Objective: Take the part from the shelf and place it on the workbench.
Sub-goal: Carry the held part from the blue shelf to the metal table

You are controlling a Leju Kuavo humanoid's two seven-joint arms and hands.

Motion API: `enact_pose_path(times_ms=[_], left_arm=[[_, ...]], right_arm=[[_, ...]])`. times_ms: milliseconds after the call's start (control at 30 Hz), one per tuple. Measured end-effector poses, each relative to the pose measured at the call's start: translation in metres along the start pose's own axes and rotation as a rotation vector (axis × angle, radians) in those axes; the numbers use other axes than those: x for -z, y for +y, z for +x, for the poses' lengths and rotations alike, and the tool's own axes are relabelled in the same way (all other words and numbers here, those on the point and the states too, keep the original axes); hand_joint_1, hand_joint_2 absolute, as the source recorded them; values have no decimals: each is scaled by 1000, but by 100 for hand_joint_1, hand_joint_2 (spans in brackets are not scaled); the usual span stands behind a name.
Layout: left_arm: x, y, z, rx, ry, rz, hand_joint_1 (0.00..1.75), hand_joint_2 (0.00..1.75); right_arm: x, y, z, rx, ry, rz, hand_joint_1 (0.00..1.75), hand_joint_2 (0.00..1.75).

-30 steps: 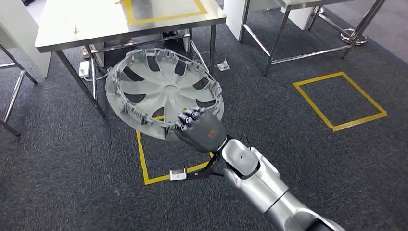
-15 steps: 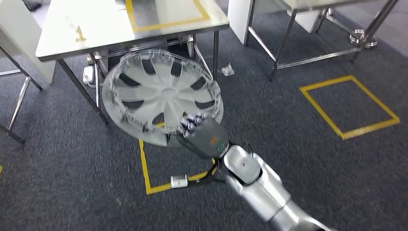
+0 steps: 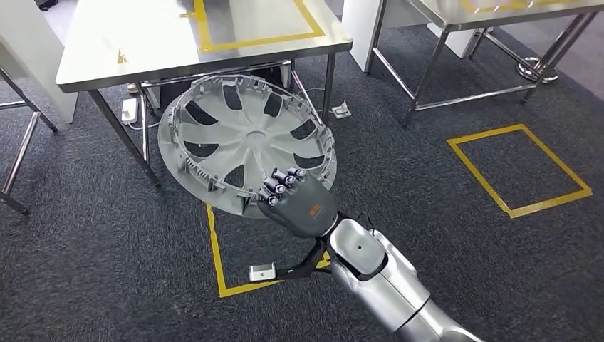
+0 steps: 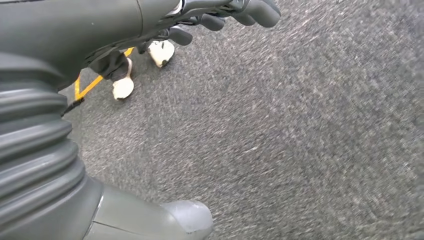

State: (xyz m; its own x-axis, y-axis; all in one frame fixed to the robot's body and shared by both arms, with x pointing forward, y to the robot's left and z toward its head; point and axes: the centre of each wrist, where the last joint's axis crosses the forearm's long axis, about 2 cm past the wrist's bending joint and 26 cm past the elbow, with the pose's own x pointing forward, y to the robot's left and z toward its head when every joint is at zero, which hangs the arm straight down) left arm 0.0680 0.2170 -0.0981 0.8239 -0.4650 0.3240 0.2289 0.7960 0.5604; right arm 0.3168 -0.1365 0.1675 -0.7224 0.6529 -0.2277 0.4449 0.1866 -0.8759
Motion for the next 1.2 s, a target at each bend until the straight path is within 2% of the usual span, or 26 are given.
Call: enact_pose_path(times_ms=[1200], left_arm=[[0, 1, -6, -5, 14, 17, 0, 175]], right_arm=[[7, -4, 1, 12, -2, -24, 175, 175]])
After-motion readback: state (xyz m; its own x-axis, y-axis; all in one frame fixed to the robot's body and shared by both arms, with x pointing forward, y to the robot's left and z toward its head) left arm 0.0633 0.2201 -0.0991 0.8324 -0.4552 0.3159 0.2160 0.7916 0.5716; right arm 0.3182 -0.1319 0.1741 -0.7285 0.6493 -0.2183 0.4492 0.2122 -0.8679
